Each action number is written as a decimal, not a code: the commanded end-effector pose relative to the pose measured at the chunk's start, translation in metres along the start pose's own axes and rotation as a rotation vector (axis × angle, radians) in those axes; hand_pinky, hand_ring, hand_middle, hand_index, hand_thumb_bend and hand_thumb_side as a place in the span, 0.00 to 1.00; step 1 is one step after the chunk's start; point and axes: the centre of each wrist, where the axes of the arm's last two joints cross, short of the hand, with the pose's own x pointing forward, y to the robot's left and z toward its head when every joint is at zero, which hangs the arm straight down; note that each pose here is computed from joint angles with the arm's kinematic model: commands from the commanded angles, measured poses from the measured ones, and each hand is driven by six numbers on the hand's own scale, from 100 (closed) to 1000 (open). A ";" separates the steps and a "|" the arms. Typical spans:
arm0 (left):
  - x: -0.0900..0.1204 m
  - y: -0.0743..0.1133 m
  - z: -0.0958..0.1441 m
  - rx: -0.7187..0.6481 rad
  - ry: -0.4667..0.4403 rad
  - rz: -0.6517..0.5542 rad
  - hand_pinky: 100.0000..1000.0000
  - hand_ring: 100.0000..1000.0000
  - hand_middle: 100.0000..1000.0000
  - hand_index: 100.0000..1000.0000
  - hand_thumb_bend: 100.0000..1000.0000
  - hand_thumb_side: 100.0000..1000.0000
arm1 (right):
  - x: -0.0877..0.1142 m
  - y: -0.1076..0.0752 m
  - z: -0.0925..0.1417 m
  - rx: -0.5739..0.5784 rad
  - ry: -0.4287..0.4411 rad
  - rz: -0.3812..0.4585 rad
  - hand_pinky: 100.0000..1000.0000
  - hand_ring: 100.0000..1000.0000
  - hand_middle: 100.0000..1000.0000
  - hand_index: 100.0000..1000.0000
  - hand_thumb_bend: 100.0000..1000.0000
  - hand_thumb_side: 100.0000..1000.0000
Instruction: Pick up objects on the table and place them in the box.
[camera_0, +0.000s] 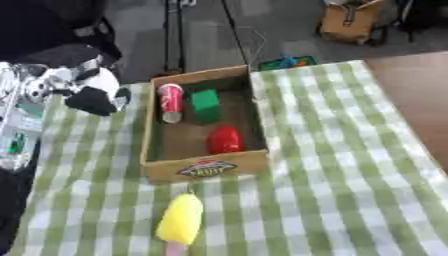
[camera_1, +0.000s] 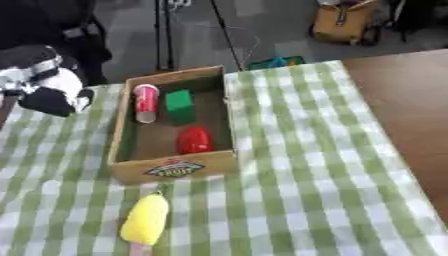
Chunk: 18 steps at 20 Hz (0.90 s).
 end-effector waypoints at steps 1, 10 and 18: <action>0.007 0.019 0.000 0.039 -0.029 -0.023 0.04 0.39 0.43 0.50 0.00 0.17 | 0.006 0.002 -0.010 -0.002 -0.045 -0.039 0.37 0.38 0.24 0.39 0.00 0.70; 0.025 0.024 -0.024 -0.001 -0.065 -0.044 0.07 0.39 0.43 0.50 0.00 0.16 | 0.008 0.007 -0.011 0.009 -0.046 -0.067 0.37 0.38 0.24 0.39 0.00 0.70; 0.034 0.013 -0.041 -0.054 -0.053 -0.056 0.09 0.40 0.43 0.50 0.00 0.16 | 0.008 0.009 -0.012 0.013 -0.046 -0.081 0.37 0.38 0.24 0.39 0.00 0.70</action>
